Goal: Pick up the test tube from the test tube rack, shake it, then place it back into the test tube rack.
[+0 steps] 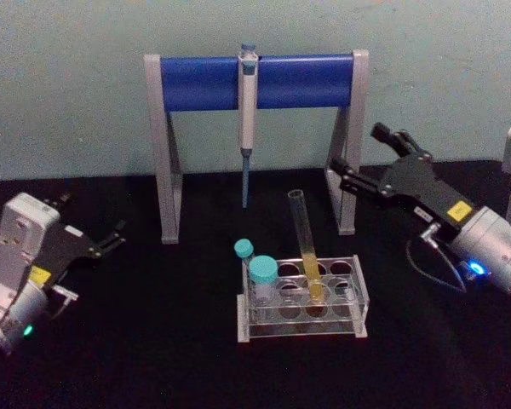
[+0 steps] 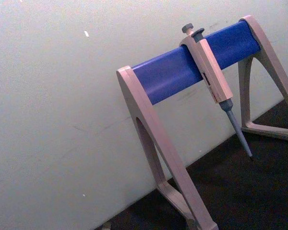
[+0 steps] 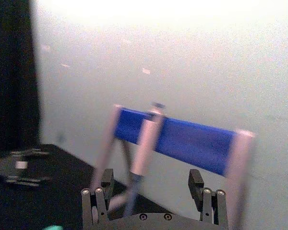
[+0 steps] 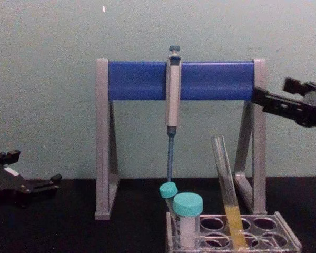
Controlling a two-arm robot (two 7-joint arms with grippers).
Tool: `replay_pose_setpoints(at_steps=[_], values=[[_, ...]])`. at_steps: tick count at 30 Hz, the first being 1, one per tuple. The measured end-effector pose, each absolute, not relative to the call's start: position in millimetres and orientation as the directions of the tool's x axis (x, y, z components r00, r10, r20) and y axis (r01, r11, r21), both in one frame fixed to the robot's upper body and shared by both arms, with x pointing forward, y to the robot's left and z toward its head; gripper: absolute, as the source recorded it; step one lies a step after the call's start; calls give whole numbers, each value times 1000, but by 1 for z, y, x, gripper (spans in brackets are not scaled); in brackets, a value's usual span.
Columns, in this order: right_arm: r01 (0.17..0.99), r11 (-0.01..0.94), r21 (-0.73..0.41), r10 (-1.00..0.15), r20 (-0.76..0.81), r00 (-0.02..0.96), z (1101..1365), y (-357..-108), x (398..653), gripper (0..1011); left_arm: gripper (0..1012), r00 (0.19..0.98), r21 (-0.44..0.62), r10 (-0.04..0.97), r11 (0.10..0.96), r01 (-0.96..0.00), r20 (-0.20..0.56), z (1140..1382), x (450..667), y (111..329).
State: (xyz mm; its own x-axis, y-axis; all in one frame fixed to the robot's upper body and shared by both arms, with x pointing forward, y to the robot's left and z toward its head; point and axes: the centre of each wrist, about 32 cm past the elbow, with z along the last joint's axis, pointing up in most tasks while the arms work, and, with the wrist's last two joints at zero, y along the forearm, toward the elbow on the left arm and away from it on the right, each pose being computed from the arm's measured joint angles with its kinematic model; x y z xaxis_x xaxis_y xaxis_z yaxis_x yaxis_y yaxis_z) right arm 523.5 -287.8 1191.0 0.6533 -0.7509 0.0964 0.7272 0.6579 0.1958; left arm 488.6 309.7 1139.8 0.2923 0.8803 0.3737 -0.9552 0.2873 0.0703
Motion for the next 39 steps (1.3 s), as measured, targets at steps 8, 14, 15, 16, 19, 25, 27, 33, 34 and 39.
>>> replay_pose_setpoints(at_steps=[8, 14, 15, 16, 19, 25, 27, 33, 34, 39], values=[[902, 432, 19, -900, 68, 430, 1183, -290, 514, 1000, 1001, 292, 70, 880, 287, -955, 374, 1140, 489, 310], [928, 341, -153, -931, 80, 356, 1167, -288, 513, 1000, 1001, 292, 70, 880, 287, -955, 374, 1140, 489, 310], [926, 335, -172, -933, 80, 352, 1164, -288, 513, 1000, 1001, 292, 70, 880, 287, -955, 374, 1140, 489, 310], [925, 329, -191, -934, 81, 349, 1162, -287, 512, 1000, 1002, 292, 70, 880, 287, -955, 374, 1140, 489, 310], [918, 318, -238, -936, 79, 344, 1155, -286, 512, 1000, 1001, 292, 70, 880, 287, -955, 374, 1140, 489, 310], [914, 315, -257, -937, 70, 343, 1150, -287, 513, 1000, 1001, 292, 70, 880, 287, -955, 374, 1140, 489, 310], [914, 315, -257, -937, 70, 343, 1150, -287, 513, 1000, 1001, 292, 70, 880, 287, -955, 374, 1140, 489, 310], [913, 318, -254, -936, 71, 346, 1151, -287, 513, 1000, 1001, 292, 70, 880, 287, -955, 374, 1140, 489, 310], [913, 318, -254, -936, 71, 346, 1151, -287, 513, 1000, 1001, 292, 70, 880, 287, -955, 374, 1140, 489, 310], [913, 320, -252, -935, 72, 348, 1151, -287, 513, 1000, 1001, 292, 70, 880, 287, -955, 374, 1140, 489, 310]])
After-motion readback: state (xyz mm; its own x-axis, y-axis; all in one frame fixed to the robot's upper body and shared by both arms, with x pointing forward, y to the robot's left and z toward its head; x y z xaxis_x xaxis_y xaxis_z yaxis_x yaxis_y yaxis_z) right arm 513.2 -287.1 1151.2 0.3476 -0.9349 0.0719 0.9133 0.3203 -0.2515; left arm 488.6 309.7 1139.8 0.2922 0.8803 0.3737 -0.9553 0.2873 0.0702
